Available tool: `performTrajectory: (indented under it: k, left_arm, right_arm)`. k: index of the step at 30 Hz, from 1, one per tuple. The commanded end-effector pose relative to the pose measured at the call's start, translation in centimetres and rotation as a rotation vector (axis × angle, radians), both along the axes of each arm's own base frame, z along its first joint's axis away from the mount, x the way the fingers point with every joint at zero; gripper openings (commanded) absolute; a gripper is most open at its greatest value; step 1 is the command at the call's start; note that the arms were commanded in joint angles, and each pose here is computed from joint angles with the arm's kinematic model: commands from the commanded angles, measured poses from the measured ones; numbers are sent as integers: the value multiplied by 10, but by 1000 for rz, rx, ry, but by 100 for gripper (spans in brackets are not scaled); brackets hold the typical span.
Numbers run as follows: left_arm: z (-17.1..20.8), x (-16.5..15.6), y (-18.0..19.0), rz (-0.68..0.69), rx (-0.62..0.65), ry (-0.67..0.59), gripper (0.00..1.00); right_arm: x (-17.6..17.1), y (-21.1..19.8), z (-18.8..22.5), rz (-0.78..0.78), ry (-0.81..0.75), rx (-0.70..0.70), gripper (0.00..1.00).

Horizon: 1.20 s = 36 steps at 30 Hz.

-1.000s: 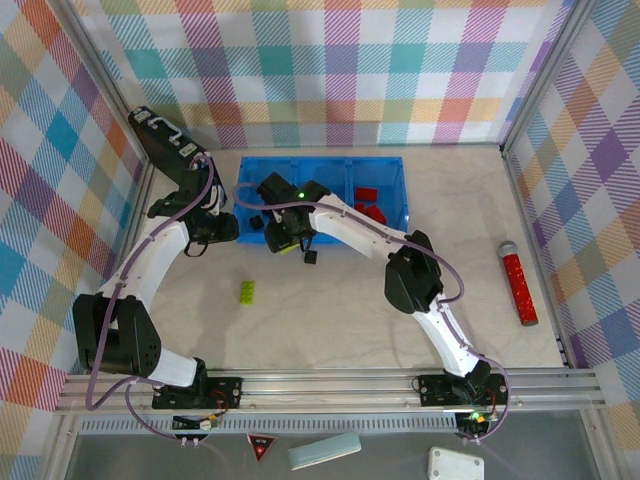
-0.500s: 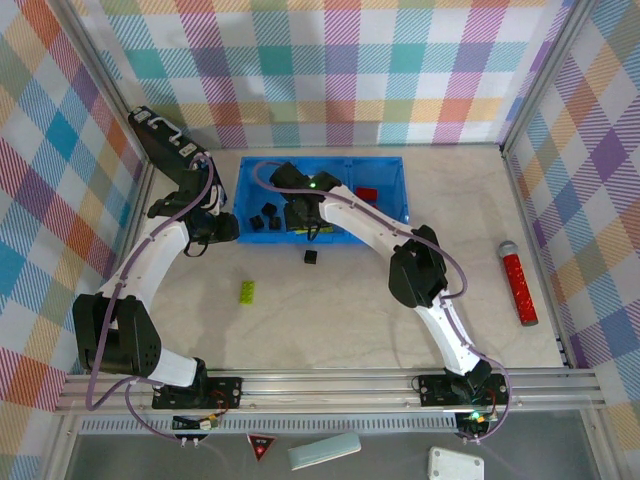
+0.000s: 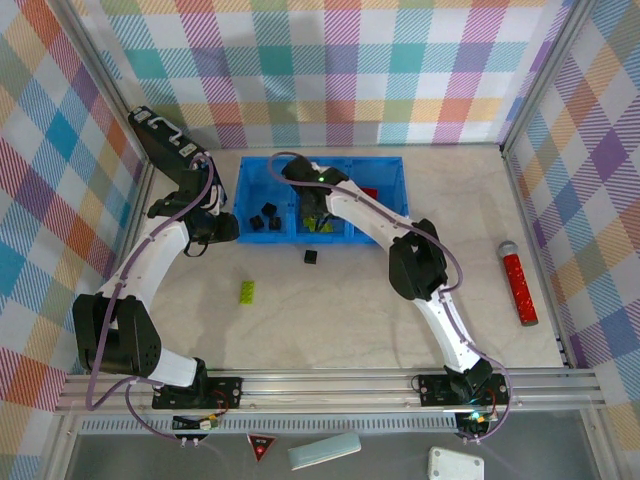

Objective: Sort the legos into containers by color
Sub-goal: Place the lego in the container.

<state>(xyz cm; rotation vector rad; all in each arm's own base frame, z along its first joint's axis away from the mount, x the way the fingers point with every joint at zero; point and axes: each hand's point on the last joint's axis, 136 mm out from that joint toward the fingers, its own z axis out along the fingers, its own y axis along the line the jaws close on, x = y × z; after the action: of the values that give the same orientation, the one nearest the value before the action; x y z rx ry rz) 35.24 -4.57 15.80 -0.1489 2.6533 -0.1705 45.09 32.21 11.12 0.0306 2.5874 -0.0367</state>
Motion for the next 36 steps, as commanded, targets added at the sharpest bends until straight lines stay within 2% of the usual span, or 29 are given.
performTrajectory:
  k: [1,16,21,26,36]
  left_arm:
    - [9,1,3,-2,-12,-36,45]
    - [7,2,3,-1,-15,-30,45]
    - [7,2,3,0,-15,-28,45]
    - [7,2,3,0,-15,-30,45]
    - [7,2,3,-1,-18,-28,45]
  right_arm:
    - [10,-7,-11,-42,-5,-2,59]
    - [21,-17,-65,-81,72,-15,60]
    - [21,-18,-75,-90,86,-23,63]
    - [21,-18,-72,-90,87,-17,68]
    - [24,-14,-33,-69,37,20,73]
